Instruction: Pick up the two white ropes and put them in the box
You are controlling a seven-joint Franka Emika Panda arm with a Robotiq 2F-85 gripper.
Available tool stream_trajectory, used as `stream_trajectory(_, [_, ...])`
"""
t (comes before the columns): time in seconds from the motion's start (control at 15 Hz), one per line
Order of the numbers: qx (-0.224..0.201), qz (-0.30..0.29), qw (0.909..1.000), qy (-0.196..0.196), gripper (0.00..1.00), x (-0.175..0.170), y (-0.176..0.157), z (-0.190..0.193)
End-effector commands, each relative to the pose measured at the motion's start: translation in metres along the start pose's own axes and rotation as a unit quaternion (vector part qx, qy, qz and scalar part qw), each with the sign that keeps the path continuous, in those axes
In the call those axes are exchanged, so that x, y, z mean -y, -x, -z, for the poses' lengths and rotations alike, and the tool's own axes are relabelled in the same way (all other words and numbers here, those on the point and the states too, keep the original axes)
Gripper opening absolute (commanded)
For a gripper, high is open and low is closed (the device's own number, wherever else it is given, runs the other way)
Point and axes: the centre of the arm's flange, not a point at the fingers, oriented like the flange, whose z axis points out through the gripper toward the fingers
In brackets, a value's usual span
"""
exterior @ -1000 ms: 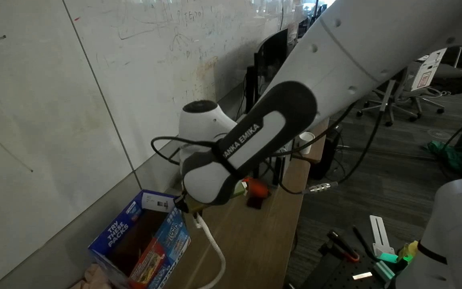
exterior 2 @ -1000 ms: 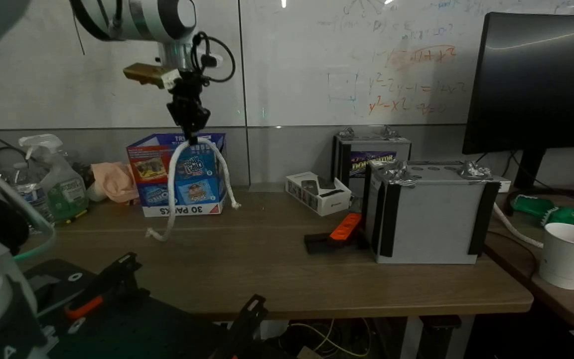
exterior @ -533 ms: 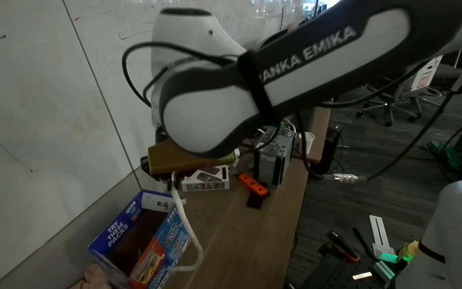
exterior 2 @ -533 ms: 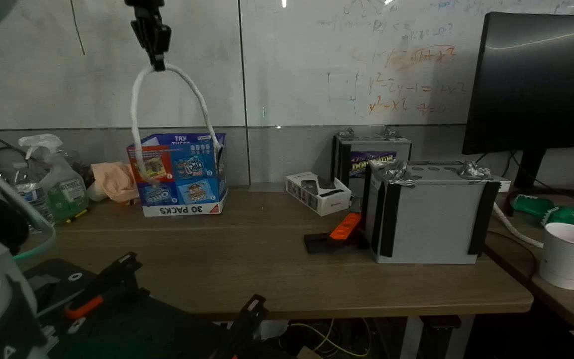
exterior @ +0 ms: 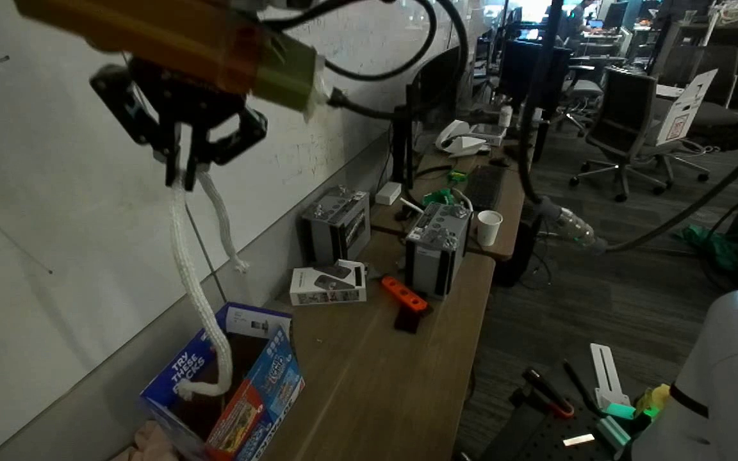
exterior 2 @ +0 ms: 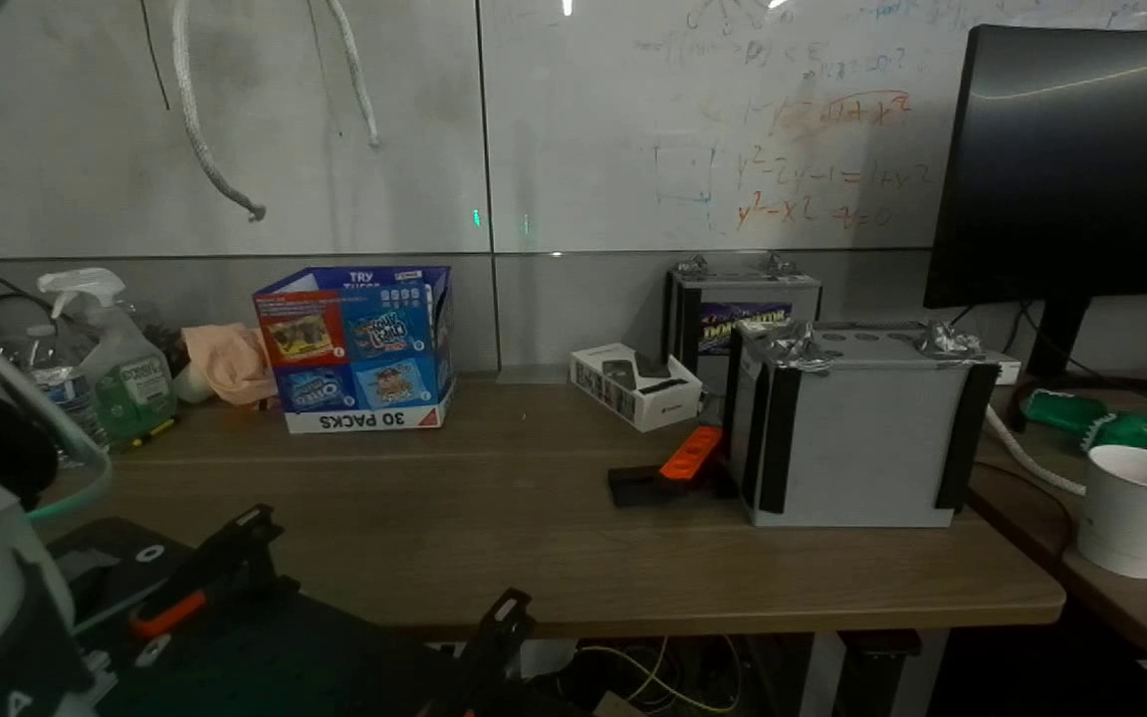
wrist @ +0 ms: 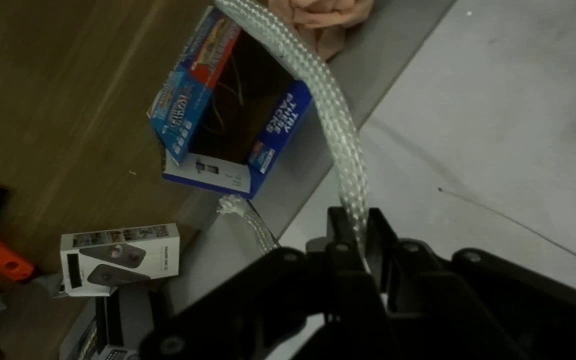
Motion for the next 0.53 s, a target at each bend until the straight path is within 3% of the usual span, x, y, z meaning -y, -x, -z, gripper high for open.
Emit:
stream_trajectory(0.0, [-0.001, -0.062, 0.9975, -0.033, 0.13, 0.036, -0.033, 0.016])
stream_trajectory(0.47, [0.016, -0.126, 0.9916, -0.026, 0.13, 0.045, -0.065, -0.050])
